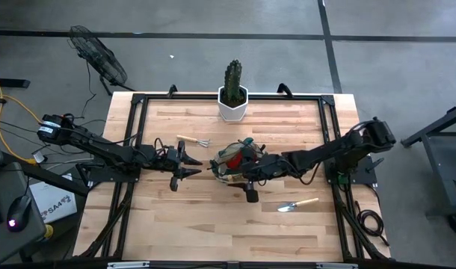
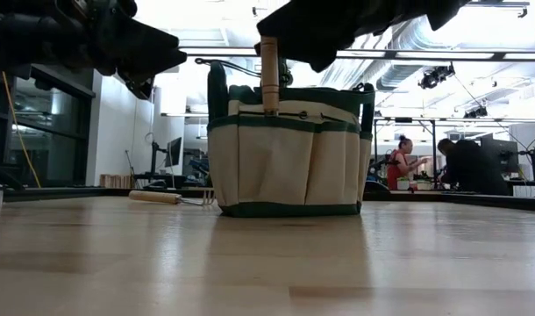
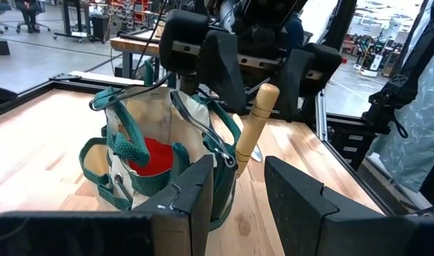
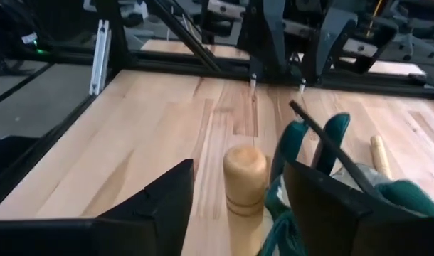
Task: Pick & Place Garden tools in Gardening bag
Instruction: Put the brown trowel into the brown gardening bag
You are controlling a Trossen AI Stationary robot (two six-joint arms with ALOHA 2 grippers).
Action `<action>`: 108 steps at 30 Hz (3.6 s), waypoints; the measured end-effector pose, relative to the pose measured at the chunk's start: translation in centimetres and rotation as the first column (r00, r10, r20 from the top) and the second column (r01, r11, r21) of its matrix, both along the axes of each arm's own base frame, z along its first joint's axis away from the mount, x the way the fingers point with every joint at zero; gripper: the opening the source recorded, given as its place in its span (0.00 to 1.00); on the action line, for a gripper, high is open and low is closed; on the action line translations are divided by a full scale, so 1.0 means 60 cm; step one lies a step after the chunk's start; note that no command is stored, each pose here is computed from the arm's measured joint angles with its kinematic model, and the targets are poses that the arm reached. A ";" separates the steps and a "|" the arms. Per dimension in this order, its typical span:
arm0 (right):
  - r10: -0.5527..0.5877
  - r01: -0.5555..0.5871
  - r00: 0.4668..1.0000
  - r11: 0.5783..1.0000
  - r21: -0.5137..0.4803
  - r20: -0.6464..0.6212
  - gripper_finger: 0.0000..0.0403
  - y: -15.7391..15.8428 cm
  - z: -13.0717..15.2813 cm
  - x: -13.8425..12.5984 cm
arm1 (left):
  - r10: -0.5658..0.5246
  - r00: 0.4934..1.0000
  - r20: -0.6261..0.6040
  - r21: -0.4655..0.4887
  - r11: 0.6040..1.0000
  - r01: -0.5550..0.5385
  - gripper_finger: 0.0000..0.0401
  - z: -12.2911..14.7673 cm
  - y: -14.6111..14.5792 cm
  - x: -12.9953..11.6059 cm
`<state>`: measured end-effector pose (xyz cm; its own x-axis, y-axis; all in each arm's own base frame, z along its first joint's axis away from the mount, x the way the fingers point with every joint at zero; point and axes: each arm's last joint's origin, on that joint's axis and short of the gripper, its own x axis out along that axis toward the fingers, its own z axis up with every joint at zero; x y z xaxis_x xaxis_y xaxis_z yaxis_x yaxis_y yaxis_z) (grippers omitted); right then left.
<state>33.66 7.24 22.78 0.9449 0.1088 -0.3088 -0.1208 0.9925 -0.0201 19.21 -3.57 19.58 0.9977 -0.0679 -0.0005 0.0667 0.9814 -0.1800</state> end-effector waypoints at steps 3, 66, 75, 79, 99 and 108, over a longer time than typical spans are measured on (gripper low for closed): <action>0.004 -0.004 1.000 1.000 -0.002 0.005 0.47 0.000 -0.001 0.002 | 0.000 1.000 0.000 0.000 1.000 0.000 0.31 0.000 0.000 0.000; -0.328 0.328 0.945 0.944 -0.042 0.006 0.16 -0.016 0.000 -0.004 | 0.000 1.000 -0.022 -0.007 1.000 0.000 0.31 -0.003 0.000 0.000; -0.417 0.417 0.909 0.909 0.004 0.014 0.16 -0.020 0.000 -0.005 | 0.000 1.000 -0.022 -0.007 1.000 0.000 0.31 -0.003 0.000 0.000; -0.449 0.448 0.894 0.894 0.018 0.009 0.16 -0.021 -0.001 -0.006 | 0.000 1.000 -0.022 -0.007 1.000 0.000 0.31 -0.003 0.000 0.000; -0.411 0.405 0.910 0.910 -0.089 -0.062 0.16 -0.022 -0.014 -0.011 | 0.000 1.000 -0.022 -0.007 1.000 0.000 0.31 -0.003 0.000 0.000; -0.359 0.352 0.930 0.931 -0.092 -0.080 0.16 -0.037 -0.015 -0.006 | 0.000 1.000 -0.022 -0.007 1.000 0.000 0.31 -0.003 0.000 0.000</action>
<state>33.27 5.01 21.88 0.8838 -0.2558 -0.3917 0.2348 0.9667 -0.1015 19.21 -3.56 19.38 0.9975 -0.0678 -0.0217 0.0625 0.9801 -0.1882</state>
